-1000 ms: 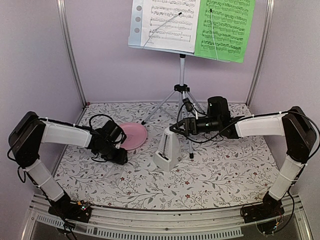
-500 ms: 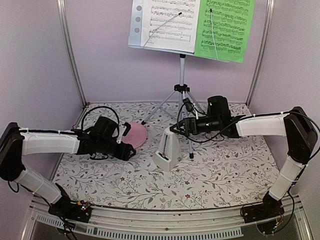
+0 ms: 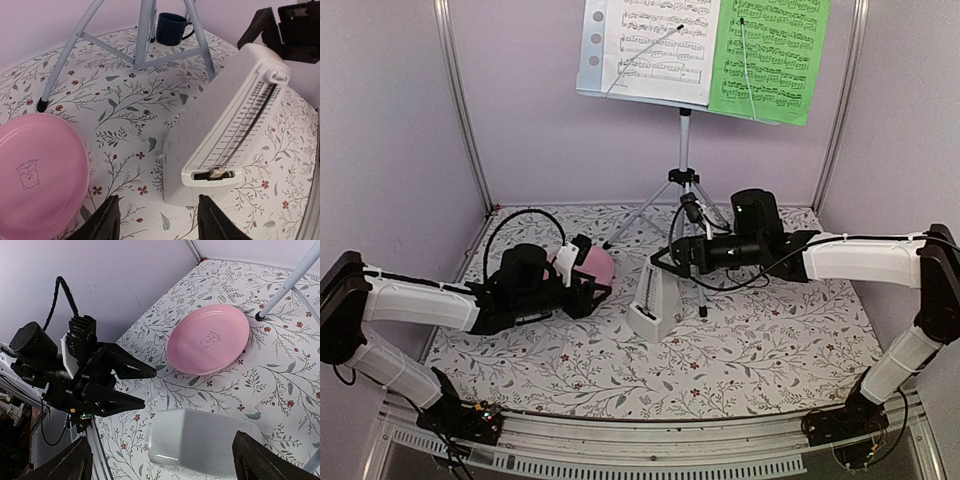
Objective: Set up the instrument practice props
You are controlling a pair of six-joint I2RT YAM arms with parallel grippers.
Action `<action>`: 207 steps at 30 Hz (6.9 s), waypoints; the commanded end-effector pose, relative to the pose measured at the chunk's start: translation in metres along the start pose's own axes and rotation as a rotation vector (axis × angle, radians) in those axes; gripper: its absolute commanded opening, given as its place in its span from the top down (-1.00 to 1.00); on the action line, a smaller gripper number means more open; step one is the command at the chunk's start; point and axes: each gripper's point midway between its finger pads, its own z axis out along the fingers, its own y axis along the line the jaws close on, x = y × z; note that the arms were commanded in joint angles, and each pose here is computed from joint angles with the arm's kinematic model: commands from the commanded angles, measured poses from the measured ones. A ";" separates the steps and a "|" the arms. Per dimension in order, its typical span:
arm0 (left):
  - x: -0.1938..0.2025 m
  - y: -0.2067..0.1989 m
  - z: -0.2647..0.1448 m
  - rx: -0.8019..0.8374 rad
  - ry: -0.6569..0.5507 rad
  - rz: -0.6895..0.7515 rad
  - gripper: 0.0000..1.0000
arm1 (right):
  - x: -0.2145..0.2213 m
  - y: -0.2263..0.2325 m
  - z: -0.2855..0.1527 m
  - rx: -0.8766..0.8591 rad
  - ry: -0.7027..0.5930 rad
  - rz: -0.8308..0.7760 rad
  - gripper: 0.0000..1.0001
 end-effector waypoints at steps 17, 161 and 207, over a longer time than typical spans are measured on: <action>0.007 0.011 0.072 -0.024 -0.010 0.109 0.40 | 0.099 -0.054 -0.009 0.241 0.073 0.190 -0.42; -0.089 0.116 -0.031 -0.336 -0.182 -0.012 0.11 | -0.053 -0.087 -0.145 0.394 -0.312 -0.045 -0.98; -0.015 0.122 -0.049 -0.362 -0.066 -0.320 -0.98 | 0.039 -0.135 -0.160 0.459 -0.343 0.141 -0.98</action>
